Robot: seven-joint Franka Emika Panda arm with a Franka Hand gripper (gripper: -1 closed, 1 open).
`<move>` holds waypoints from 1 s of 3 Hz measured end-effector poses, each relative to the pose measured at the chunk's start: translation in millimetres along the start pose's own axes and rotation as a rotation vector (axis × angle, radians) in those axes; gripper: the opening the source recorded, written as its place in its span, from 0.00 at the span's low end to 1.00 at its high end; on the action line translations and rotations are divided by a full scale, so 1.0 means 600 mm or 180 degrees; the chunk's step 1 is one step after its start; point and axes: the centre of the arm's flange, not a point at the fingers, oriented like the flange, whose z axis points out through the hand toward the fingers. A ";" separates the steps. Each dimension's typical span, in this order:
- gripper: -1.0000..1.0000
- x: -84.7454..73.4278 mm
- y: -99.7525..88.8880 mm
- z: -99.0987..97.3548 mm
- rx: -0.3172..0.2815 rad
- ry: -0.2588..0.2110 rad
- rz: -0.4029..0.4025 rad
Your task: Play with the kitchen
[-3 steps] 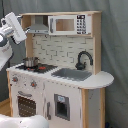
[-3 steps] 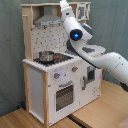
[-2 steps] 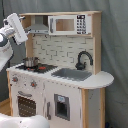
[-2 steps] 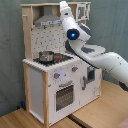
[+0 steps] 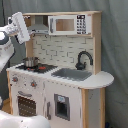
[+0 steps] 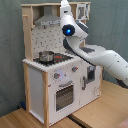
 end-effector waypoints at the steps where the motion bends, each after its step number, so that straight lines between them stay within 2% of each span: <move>1: 1.00 -0.002 0.002 0.022 -0.0032 -0.0156 0.0081; 2: 0.00 -0.003 0.000 0.026 -0.0040 -0.0175 0.0091; 3: 0.00 -0.005 -0.003 0.037 -0.0066 -0.0228 0.0118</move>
